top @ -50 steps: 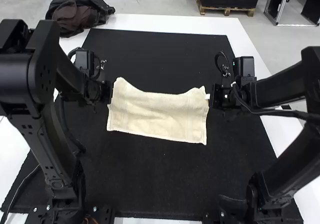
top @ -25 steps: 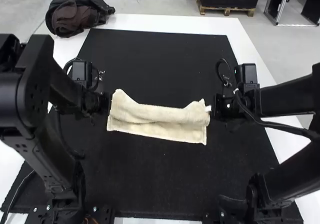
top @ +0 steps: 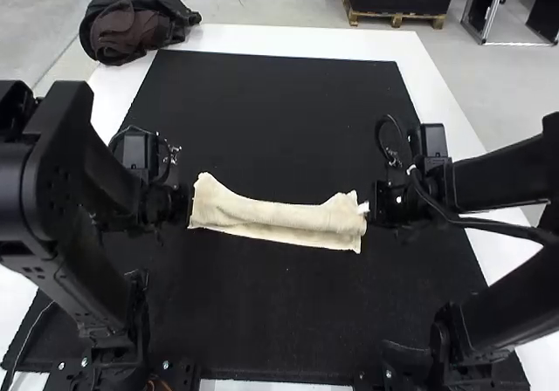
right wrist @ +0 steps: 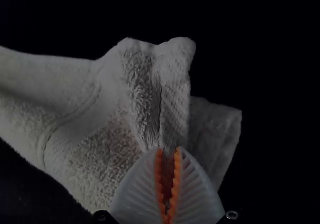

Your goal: Fold the towel.

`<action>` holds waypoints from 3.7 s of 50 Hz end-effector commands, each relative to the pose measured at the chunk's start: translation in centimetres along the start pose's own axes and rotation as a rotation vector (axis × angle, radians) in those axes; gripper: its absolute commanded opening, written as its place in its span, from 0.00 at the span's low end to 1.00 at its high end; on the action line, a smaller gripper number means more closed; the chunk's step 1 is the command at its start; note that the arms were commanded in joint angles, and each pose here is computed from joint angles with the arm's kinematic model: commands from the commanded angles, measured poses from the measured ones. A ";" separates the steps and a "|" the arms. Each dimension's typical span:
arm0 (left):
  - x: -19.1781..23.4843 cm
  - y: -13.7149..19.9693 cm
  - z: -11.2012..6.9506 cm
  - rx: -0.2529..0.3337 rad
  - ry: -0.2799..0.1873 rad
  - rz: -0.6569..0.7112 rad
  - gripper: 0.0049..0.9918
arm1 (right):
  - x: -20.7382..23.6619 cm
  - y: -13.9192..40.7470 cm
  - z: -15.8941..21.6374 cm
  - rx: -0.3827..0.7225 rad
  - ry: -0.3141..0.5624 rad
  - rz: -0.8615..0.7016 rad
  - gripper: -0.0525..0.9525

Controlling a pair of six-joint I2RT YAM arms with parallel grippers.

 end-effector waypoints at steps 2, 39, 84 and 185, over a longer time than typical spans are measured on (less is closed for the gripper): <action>0.0 0.3 0.4 -0.044 -0.016 -0.024 0.02 | 0.8 -0.7 -0.6 0.004 0.006 0.048 0.10; -2.5 1.6 1.4 -0.158 -0.051 -0.168 0.97 | 0.2 -0.9 -0.8 0.025 0.063 0.029 0.96; -6.4 4.9 1.6 -0.197 -0.018 -0.332 0.98 | -0.6 -3.4 -1.1 0.043 0.080 0.057 0.95; -5.9 5.1 5.0 -0.313 0.112 -0.262 0.98 | -3.9 -0.6 10.0 -0.274 0.046 0.092 0.03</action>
Point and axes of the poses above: each hand's point on the last joint's axis, 136 mm out from that joint toward the fingers, its own y axis back along the fingers, its own z axis along the line the jaws close on, x = y × z, the point moved 10 cm from there along y, back along the fingers, and after that the axes turned 7 degrees about -y, right-handed, at the moved point
